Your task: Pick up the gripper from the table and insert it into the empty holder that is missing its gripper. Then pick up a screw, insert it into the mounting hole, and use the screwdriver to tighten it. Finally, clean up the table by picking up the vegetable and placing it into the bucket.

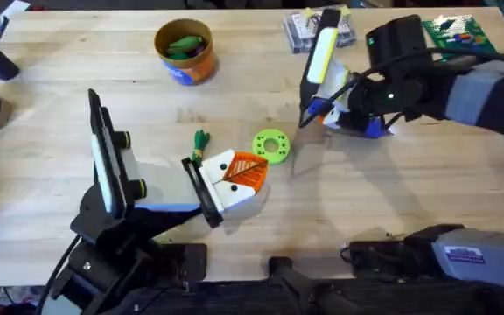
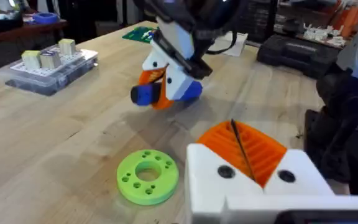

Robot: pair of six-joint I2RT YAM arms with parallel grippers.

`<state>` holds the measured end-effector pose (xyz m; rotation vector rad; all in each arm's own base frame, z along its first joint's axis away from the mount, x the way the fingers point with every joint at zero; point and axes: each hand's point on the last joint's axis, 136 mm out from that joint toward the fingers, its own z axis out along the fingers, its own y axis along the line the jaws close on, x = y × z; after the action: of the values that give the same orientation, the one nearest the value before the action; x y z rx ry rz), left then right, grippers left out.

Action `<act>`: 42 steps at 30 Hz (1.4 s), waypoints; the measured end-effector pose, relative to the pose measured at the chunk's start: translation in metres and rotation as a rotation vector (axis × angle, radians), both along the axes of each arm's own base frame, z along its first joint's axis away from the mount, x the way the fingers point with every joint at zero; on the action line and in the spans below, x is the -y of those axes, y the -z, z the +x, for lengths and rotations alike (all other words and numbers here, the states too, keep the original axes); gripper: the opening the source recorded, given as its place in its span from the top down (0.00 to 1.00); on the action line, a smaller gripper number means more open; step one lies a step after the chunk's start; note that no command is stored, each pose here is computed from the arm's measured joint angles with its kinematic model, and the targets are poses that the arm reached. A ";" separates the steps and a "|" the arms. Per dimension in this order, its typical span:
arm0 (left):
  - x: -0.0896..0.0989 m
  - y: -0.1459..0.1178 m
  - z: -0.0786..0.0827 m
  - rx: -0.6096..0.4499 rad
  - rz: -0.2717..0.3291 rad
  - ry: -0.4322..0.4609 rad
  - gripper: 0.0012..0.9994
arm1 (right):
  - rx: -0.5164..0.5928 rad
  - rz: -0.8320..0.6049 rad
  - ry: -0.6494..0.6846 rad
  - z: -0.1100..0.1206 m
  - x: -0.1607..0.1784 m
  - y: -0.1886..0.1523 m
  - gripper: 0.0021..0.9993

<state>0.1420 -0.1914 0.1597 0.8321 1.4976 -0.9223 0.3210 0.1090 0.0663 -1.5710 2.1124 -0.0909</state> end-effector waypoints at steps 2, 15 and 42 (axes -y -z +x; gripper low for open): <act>0.000 0.000 0.000 0.000 0.000 0.000 0.99 | -0.014 -0.019 -0.023 -0.002 -0.004 0.007 0.97; 0.000 0.000 0.000 0.000 0.000 0.000 0.99 | -0.048 -0.060 -0.133 -0.017 -0.034 0.020 0.97; 0.000 0.000 0.000 0.000 0.000 0.000 0.99 | -0.101 0.355 0.652 -0.051 -0.009 -0.109 0.00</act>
<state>0.1420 -0.1914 0.1597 0.8321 1.4976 -0.9223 0.2704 0.1183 0.1751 -0.6636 2.4732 0.1389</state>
